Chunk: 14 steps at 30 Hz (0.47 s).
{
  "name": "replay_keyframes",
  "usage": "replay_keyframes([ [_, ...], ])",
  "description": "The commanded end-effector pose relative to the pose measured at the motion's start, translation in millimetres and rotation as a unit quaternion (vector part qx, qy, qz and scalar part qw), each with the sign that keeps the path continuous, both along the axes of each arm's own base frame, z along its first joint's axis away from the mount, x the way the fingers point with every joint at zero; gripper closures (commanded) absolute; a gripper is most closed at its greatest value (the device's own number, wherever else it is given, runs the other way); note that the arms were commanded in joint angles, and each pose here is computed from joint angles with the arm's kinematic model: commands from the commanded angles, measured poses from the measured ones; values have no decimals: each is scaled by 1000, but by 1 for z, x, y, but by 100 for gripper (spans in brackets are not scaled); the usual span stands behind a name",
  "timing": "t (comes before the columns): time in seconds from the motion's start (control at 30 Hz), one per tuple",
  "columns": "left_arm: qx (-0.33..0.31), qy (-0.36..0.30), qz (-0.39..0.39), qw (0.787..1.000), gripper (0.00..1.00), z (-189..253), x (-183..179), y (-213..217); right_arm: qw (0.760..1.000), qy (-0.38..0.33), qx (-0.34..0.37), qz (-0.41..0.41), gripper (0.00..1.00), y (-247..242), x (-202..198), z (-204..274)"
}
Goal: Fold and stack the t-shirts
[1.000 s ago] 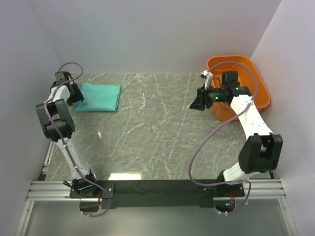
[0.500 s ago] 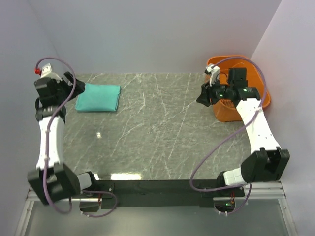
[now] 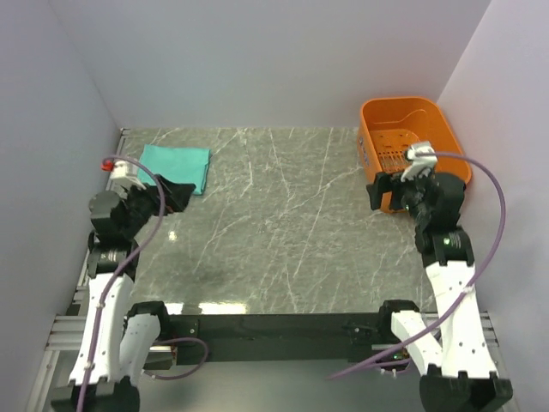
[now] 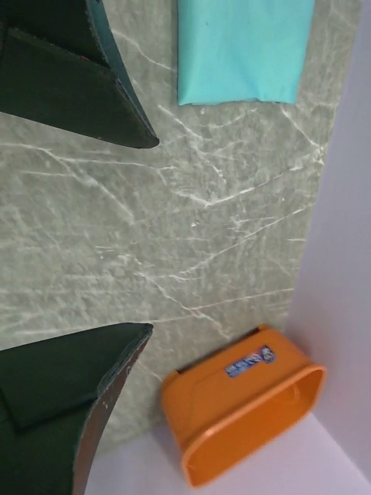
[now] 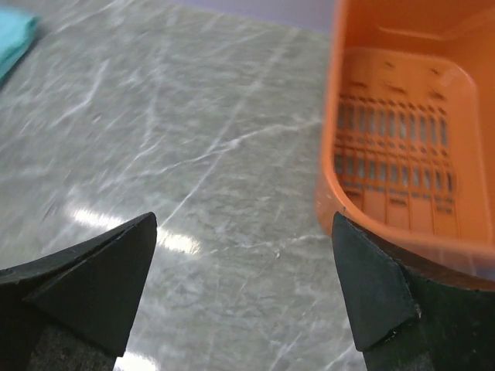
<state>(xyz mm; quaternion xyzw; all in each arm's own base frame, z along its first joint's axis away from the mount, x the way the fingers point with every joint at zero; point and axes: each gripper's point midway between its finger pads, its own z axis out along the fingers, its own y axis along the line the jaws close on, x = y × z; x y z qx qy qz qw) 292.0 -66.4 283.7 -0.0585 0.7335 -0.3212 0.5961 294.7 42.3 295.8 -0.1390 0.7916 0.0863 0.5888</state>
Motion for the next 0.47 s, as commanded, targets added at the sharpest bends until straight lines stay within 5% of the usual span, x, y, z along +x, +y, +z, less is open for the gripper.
replay_keyframes([
  [0.0,108,-44,65,991,1,10,-10,10,978,-61,76,-183,0,-47,3,9],
  [0.17,136,-37,94,986,1,-12,-20,13,949,-64,75,-301,0,-86,-13,6],
  [0.43,143,-36,112,983,0,-18,-23,19,957,-77,26,-279,0,-86,-21,1],
])
